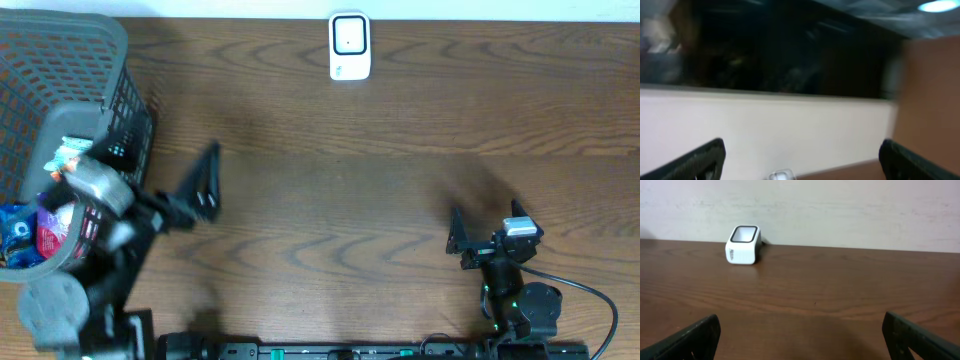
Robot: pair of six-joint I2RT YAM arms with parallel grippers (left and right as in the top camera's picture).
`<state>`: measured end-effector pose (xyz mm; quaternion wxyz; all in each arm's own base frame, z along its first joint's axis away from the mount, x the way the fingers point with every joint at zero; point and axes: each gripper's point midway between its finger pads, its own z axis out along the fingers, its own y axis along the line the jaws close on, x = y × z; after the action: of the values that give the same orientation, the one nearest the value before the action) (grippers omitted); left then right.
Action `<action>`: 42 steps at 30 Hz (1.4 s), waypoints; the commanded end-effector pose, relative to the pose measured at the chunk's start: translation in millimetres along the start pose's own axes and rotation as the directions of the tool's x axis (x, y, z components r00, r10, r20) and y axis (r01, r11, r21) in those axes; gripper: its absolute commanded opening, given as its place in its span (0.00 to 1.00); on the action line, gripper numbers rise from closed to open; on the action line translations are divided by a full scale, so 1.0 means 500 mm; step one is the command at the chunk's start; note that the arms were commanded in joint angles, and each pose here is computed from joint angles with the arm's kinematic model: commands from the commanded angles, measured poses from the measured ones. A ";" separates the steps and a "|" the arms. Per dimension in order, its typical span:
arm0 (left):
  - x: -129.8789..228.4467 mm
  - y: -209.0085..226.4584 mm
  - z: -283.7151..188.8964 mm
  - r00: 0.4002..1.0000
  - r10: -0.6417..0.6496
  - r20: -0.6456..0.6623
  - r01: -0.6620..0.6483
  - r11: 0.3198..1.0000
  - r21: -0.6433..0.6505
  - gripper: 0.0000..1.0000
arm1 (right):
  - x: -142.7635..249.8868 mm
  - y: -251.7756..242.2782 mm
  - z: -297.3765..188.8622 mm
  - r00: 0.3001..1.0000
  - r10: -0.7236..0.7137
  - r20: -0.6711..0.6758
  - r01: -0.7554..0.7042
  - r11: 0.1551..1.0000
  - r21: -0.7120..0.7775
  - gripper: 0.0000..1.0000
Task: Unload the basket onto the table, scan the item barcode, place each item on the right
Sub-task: 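Reach the left gripper into the basket and grasp the purple detergent pack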
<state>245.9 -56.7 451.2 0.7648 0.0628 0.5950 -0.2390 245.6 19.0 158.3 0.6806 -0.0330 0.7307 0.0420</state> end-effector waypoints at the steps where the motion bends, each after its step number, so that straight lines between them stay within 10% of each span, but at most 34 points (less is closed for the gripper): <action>1: -0.073 0.133 0.053 0.998 0.049 -0.026 -0.055 0.953 -0.297 0.98 | 0.001 0.006 0.000 1.000 -0.015 0.001 0.015 1.000 -0.011 0.99; 8: -0.121 0.435 0.099 0.942 -0.184 -0.280 -0.055 0.739 -0.671 0.98 | 0.001 0.006 0.000 1.000 -0.015 0.000 0.015 1.000 -0.011 0.99; 19: 0.077 0.633 -0.047 0.673 -0.657 -0.340 -0.026 0.439 -0.898 0.98 | 0.001 0.006 0.000 1.000 -0.015 0.000 0.015 1.000 -0.011 0.99; 24: 0.151 0.685 -0.187 0.610 -0.785 -0.105 -0.160 0.007 -0.987 0.98 | 0.001 0.006 0.000 1.000 -0.015 0.000 0.015 1.000 -0.011 0.99; 30: 0.215 0.676 -0.290 0.563 -0.820 0.104 -0.289 -0.313 -0.905 0.98 | 0.001 0.006 0.000 1.000 -0.015 0.000 0.015 1.000 -0.011 0.99; 42: 0.392 0.685 -0.356 0.420 -0.893 0.160 -0.436 -0.353 -0.828 0.98 | 0.000 0.006 0.000 1.000 -0.015 0.001 0.015 1.000 -0.011 0.99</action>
<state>279.9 253.6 168.9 0.0091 -0.6352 0.7603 0.1356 245.6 18.9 158.2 0.6807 -0.0339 0.7306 0.0408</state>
